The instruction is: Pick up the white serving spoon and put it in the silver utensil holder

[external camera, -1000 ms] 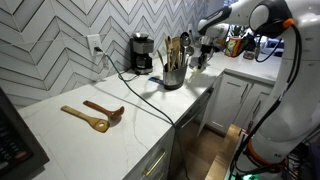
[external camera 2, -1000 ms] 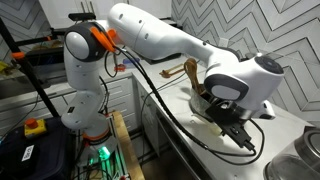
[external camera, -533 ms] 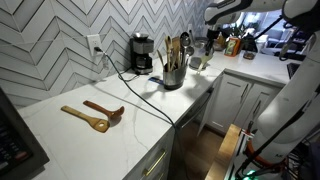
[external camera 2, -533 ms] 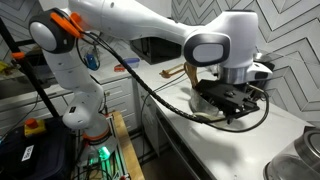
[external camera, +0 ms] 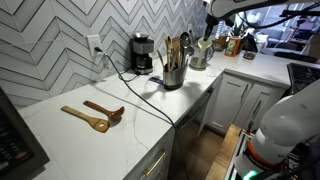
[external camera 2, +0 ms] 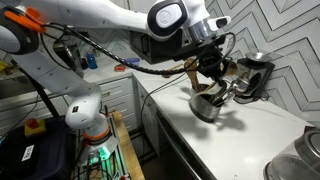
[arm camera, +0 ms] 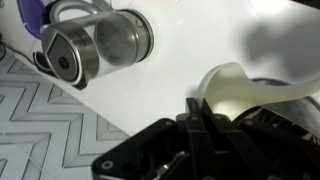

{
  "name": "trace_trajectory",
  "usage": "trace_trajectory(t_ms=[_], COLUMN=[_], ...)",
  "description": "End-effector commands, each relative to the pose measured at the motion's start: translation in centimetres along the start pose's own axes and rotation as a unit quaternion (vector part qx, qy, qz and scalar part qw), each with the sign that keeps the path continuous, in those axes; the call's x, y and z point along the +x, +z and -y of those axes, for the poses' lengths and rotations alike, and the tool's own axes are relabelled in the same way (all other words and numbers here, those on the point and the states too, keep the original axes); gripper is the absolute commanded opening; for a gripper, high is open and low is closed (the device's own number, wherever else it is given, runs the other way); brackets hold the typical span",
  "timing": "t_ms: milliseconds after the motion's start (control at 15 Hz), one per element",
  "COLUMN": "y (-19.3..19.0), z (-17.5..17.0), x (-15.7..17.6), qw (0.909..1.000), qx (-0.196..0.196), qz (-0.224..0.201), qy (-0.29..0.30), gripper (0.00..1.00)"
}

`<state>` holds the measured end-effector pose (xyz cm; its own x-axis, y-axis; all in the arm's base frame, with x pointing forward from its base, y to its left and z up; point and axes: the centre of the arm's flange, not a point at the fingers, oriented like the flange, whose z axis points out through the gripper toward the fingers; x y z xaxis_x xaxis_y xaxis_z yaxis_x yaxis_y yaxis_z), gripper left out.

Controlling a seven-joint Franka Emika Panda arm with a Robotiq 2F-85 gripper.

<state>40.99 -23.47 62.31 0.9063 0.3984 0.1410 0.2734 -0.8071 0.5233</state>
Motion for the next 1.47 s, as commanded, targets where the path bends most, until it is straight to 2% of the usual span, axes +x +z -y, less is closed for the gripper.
trace_trajectory(t_ms=[0, 200, 333, 400, 533, 800, 867, 1133, 1400], y=[-3.1, -4.7, -5.4, -5.2, -5.6, -5.8, -6.1, -7.4, -6.8], z=[5.4, 8.0, 8.7, 7.2, 8.0, 8.0, 8.0, 7.9, 8.7], x=[0.1, 1.5, 2.4, 3.3, 3.5, 3.5, 3.7, 5.3, 6.4], qw=[0.9954, 0.9858, 0.9793, 0.9852, 0.9820, 0.9816, 0.9779, 0.9563, 0.9392], qx=[-0.052, -0.077, -0.077, -0.073, -0.076, -0.076, -0.093, -0.148, -0.171], qz=[-0.059, -0.117, -0.160, -0.129, -0.146, -0.148, -0.156, -0.193, -0.214], qy=[-0.055, -0.092, -0.098, -0.087, -0.093, -0.093, -0.102, -0.163, -0.207], gripper=[0.01, 0.01, 0.01, 0.04, 0.04, 0.04, 0.01, 0.01, 0.01])
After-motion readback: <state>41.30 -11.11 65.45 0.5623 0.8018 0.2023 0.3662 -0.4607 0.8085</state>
